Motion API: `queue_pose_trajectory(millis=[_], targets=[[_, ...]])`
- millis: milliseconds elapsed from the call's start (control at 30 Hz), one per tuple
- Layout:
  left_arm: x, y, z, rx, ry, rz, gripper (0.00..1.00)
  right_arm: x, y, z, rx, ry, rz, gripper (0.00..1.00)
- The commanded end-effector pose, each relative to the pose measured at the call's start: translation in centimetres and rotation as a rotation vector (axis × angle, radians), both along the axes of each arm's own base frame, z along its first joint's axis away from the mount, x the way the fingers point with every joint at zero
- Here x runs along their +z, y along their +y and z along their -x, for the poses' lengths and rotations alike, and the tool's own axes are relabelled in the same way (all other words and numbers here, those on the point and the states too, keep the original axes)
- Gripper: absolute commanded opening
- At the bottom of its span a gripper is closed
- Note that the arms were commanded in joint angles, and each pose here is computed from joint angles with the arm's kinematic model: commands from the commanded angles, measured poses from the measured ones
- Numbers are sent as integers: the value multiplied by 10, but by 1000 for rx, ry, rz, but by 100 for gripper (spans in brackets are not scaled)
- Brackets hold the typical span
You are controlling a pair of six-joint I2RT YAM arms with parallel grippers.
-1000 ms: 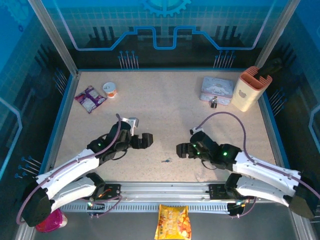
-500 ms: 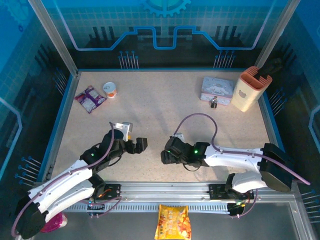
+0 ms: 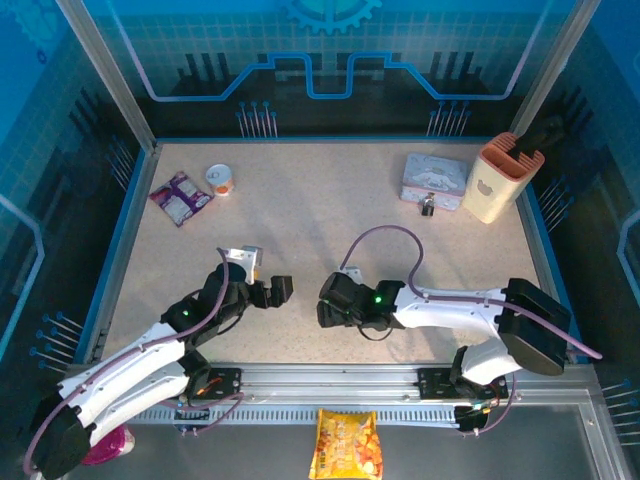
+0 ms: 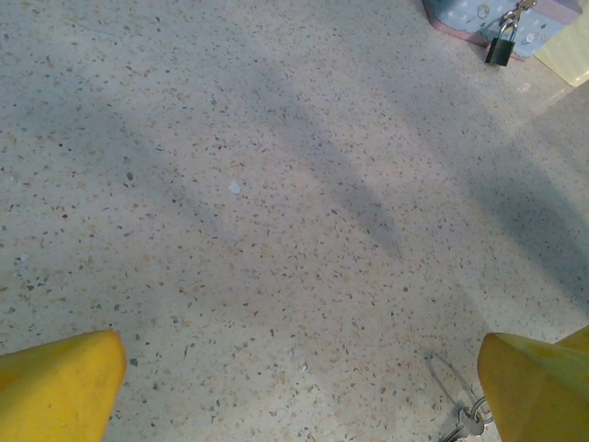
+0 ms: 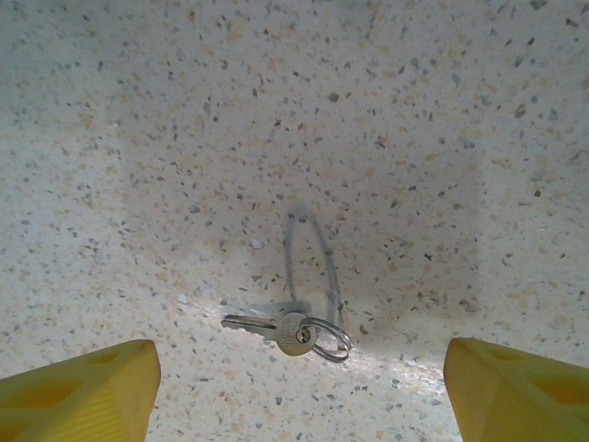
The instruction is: Unlock the padlock with the key
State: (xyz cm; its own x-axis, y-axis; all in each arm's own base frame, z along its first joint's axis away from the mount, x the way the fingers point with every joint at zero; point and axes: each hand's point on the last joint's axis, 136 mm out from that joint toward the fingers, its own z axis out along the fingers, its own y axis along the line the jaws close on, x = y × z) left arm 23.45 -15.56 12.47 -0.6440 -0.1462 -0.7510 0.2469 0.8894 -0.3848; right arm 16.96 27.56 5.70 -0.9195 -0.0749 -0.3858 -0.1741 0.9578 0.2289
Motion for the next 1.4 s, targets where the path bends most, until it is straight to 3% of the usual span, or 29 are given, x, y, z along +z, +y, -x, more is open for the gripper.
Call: queue_pose_trajectory(millis=[0, 433, 1133, 1267, 1367], targets=[[4, 4, -3, 23, -40, -4, 99, -3, 9, 7, 7, 29, 12, 80], [2, 10, -5, 56, -48, -12, 99, -26, 16, 5, -7, 81, 82, 59], [4, 12, -4, 63, -54, -14, 99, -70, -14, 20, -72, 142, 181, 42], [4, 12, -4, 65, -42, -9, 99, -68, -9, 20, -66, 123, 183, 37], [0, 12, -4, 74, -15, -13, 99, -68, -10, 21, -77, 119, 187, 27]])
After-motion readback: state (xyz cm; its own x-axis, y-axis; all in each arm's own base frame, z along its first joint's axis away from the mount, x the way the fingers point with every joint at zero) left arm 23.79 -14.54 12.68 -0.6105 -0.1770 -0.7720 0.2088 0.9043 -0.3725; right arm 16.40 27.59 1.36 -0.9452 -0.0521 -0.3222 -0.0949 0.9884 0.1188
